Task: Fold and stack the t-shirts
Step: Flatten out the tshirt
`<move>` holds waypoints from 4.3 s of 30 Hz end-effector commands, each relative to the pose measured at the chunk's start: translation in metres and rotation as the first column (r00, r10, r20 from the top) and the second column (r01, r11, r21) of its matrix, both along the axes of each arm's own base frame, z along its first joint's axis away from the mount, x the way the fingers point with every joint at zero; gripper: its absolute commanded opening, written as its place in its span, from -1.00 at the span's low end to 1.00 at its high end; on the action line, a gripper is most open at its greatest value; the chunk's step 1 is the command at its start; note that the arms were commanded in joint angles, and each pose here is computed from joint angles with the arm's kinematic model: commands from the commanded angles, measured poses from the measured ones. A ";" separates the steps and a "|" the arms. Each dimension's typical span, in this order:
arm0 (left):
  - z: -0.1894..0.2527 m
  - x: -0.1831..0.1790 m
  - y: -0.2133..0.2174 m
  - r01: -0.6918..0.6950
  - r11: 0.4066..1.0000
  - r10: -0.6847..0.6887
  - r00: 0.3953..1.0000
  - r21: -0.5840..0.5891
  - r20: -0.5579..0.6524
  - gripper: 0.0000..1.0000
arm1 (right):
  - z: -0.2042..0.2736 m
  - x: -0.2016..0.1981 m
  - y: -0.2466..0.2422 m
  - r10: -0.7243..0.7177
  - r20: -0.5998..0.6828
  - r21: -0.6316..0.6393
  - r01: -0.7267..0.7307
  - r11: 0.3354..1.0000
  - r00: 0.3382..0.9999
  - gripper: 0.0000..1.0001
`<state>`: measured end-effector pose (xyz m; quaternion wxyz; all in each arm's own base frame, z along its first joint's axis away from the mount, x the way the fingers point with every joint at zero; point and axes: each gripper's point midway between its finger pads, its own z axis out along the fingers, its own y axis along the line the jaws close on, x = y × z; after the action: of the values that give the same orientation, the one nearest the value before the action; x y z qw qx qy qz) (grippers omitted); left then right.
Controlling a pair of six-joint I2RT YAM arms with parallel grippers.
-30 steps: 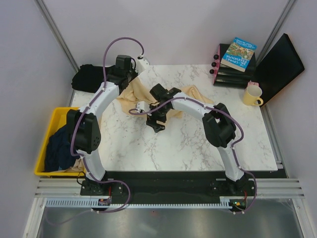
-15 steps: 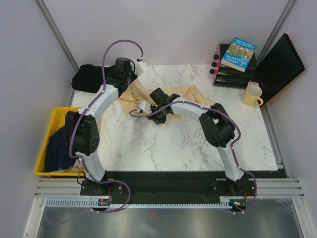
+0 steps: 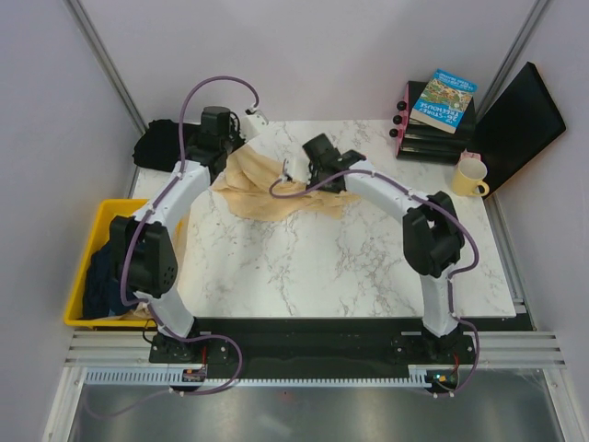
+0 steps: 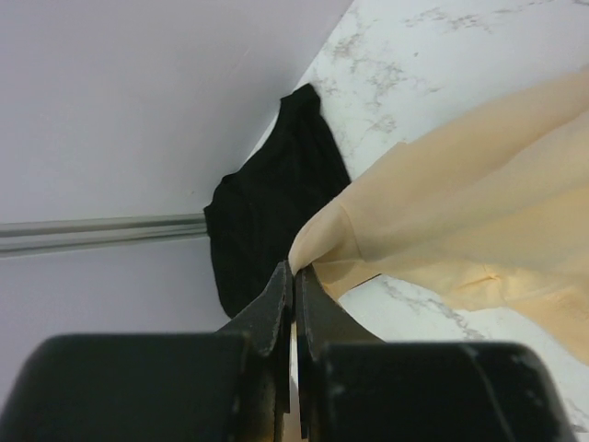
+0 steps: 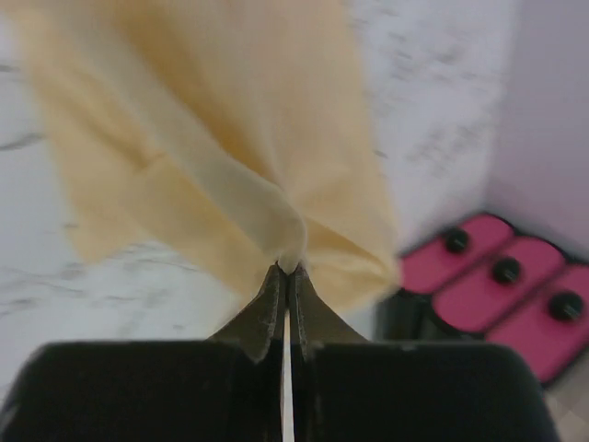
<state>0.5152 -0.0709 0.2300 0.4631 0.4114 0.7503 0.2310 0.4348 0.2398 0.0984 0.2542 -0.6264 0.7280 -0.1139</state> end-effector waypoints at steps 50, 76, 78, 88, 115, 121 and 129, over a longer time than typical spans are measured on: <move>-0.102 -0.153 -0.119 0.645 0.625 -0.752 0.347 -0.440 -0.560 -0.96 | 0.116 0.092 -0.114 -0.152 0.361 -0.016 0.169 0.985 0.920 -1.00; -0.061 -0.064 -0.081 0.528 0.807 -0.590 0.696 -0.266 -0.408 0.13 | 0.074 0.081 -0.109 -0.242 0.289 -0.005 0.255 0.967 0.926 -1.00; -0.091 -0.058 -0.076 0.543 0.806 -0.585 0.675 -0.235 -0.449 0.12 | 0.075 0.082 -0.107 -0.251 0.291 0.006 0.260 0.966 0.923 -1.00; -0.145 -0.032 -0.094 0.547 0.786 -0.611 0.616 -0.289 -0.498 0.11 | 0.081 0.083 -0.106 -0.241 0.300 -0.001 0.253 0.968 0.923 -1.00; -0.162 -0.042 -0.107 0.557 0.761 -0.642 0.569 -0.334 -0.514 0.14 | 0.078 0.091 -0.099 -0.211 0.288 -0.011 0.223 0.975 0.934 -1.00; -0.168 -0.044 -0.107 0.546 0.766 -0.634 0.561 -0.338 -0.532 -0.02 | 0.078 0.090 -0.099 -0.208 0.287 -0.011 0.220 0.975 0.935 -1.00; -0.157 -0.037 -0.095 0.508 0.817 -0.566 0.617 -0.273 -0.547 -0.96 | 0.080 0.086 -0.102 -0.208 0.291 -0.022 0.224 0.974 0.934 -1.00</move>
<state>0.4755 -0.1718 0.0617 0.2648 0.6526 0.6999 -0.1192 0.5184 0.1354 0.1636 0.3122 -0.5290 0.7506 -0.2433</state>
